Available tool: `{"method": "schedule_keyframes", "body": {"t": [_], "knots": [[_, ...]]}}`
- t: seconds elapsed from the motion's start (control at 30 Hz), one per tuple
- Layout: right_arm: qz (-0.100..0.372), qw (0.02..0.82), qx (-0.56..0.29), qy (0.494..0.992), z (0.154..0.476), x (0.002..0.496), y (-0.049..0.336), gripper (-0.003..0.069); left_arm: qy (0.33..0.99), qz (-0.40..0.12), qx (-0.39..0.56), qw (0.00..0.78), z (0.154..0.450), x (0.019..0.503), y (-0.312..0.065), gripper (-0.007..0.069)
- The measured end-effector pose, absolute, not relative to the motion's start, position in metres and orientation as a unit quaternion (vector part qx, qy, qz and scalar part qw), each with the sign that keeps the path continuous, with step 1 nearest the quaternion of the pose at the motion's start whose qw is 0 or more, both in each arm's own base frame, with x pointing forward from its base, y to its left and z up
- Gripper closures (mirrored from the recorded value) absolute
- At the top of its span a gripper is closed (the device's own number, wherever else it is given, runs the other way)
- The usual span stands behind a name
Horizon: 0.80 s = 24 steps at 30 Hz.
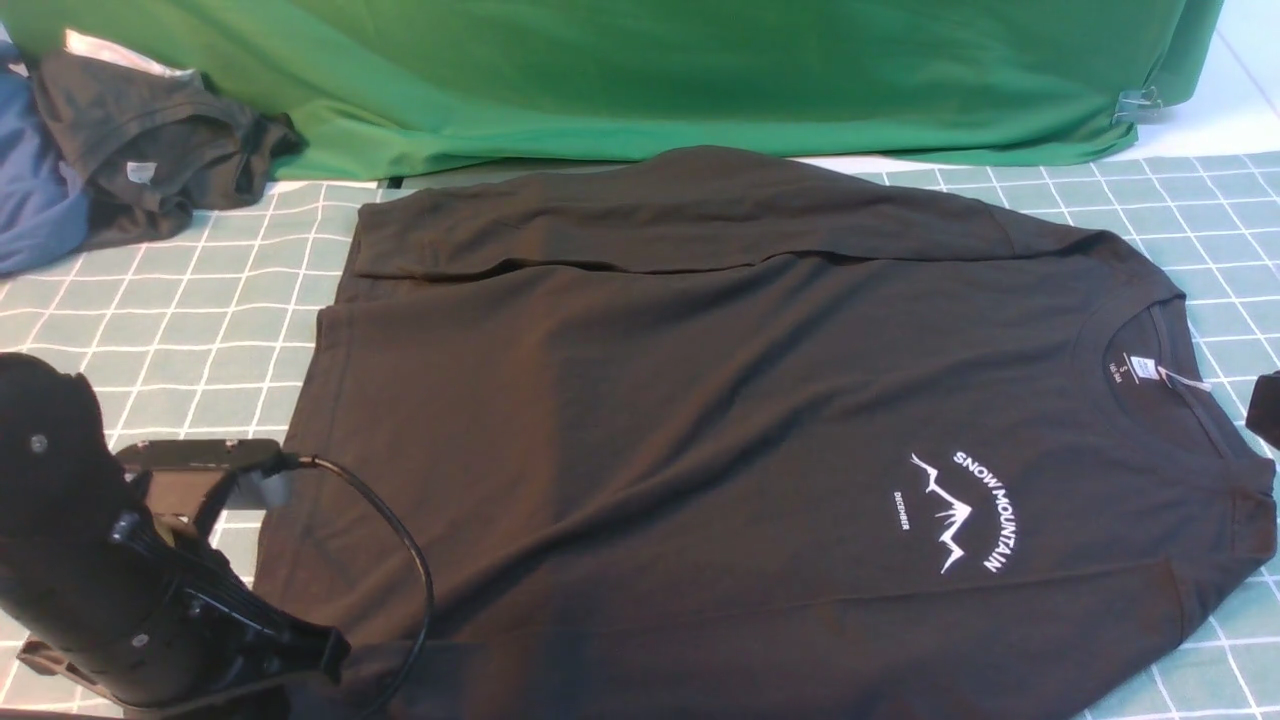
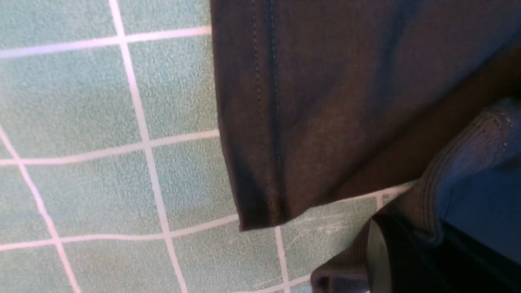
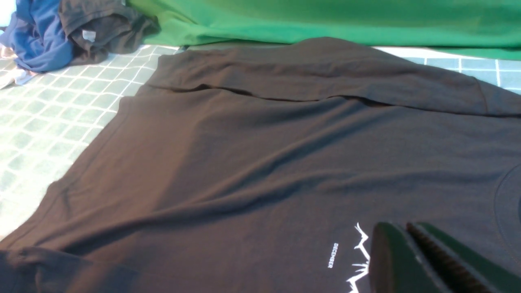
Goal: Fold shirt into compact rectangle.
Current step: 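Fold the left side of the black T-shirt inward over its body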
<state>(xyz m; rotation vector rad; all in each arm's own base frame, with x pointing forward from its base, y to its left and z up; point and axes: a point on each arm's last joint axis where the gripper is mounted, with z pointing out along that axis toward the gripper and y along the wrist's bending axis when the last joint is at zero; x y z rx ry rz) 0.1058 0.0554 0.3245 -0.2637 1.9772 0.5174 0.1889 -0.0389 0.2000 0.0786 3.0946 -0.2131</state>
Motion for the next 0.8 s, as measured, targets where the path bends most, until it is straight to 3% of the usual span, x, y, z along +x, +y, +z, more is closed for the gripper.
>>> {"method": "schedule_keyframes", "body": {"t": [0.2,0.33,0.53,0.8], "knots": [[0.215,0.517,-0.108,0.822,0.323,0.106,0.055,0.062,0.995,-0.059,0.039,0.071,0.223,0.197,-0.037,0.062],[0.213,0.515,-0.106,0.824,0.317,0.107,0.055,0.062,0.988,-0.026,0.039,0.145,0.263,0.221,-0.033,0.062],[0.214,0.521,-0.104,0.82,0.318,0.108,0.055,0.062,0.974,-0.022,0.027,0.225,0.31,0.252,-0.031,0.062],[0.214,0.527,-0.102,0.816,0.319,0.109,0.055,0.062,0.967,-0.004,0.0,0.254,0.318,0.31,-0.016,0.062]]}}
